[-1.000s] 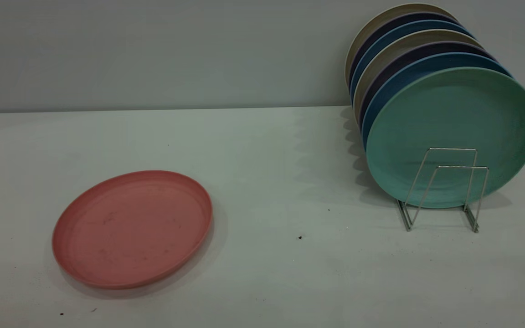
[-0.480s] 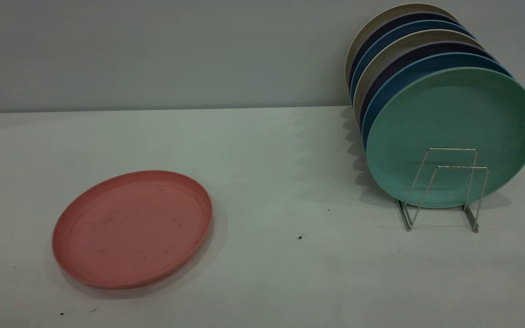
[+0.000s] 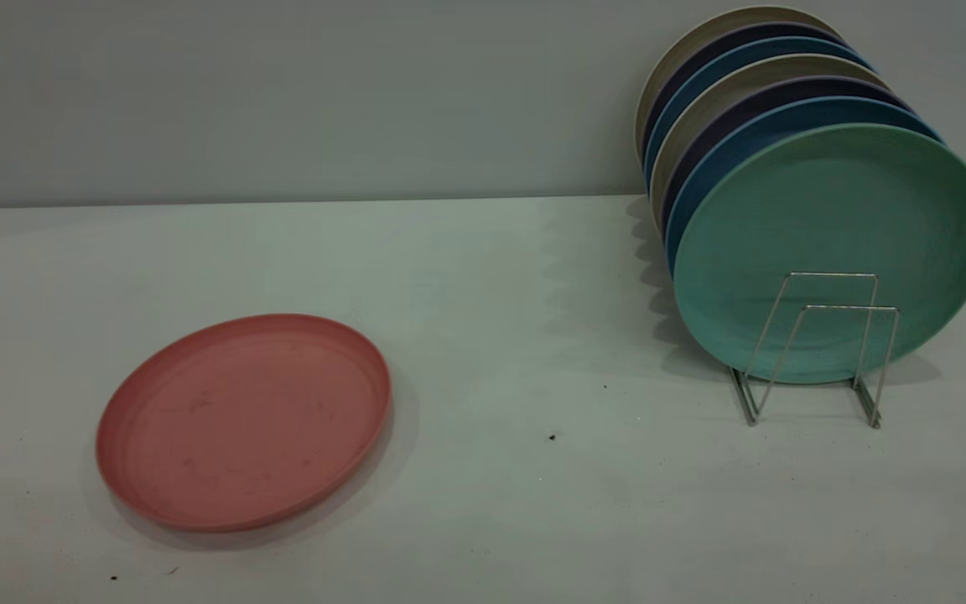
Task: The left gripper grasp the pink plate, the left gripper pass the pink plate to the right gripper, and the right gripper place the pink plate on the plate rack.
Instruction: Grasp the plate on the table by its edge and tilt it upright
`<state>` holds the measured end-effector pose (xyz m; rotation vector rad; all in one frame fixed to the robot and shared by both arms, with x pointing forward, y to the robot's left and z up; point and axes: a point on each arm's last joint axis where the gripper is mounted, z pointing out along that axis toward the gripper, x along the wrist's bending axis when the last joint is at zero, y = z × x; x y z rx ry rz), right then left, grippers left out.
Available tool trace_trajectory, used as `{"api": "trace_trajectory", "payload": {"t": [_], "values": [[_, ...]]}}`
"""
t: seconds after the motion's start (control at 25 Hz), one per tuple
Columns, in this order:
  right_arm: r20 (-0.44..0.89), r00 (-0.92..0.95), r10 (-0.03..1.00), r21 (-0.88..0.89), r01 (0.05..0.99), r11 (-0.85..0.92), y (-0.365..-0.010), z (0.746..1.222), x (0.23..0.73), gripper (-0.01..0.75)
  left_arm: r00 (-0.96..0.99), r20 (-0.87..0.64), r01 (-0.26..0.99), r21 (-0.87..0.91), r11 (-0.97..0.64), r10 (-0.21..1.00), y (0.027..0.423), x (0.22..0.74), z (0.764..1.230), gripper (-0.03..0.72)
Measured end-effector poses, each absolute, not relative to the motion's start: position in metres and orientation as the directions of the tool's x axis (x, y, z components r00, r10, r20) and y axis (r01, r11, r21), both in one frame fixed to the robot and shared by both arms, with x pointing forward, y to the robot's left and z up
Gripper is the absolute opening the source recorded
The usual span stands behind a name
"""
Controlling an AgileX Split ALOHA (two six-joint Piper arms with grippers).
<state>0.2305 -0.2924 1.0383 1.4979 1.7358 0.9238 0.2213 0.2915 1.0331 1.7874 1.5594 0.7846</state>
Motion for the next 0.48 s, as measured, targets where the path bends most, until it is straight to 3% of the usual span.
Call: {"api": "trace_trajectory", "payload": {"t": [0.24,0.32,0.44,0.48], "values": [[-0.033,-0.128,0.991,0.851,0.516,0.095,-0.292,1.040,0.230,0.466,0.136,0.008,0.613,0.785,-0.090,0.991,0.289,0.221,1.033,0.518],[-0.040,-0.124,0.991,0.890,0.447,0.092,-0.292,1.049,0.233,0.466,0.141,0.002,0.576,0.813,-0.084,0.990,0.288,0.223,1.038,0.518],[-0.025,-0.123,0.992,0.950,0.305,0.062,-0.291,1.070,0.252,0.466,0.143,0.009,0.427,0.902,-0.070,0.990,0.287,0.233,1.053,0.518],[-0.016,-0.125,0.992,0.950,0.306,0.054,-0.290,1.074,0.263,0.466,0.139,0.008,0.407,0.911,-0.065,0.990,0.287,0.238,1.057,0.518]]}}
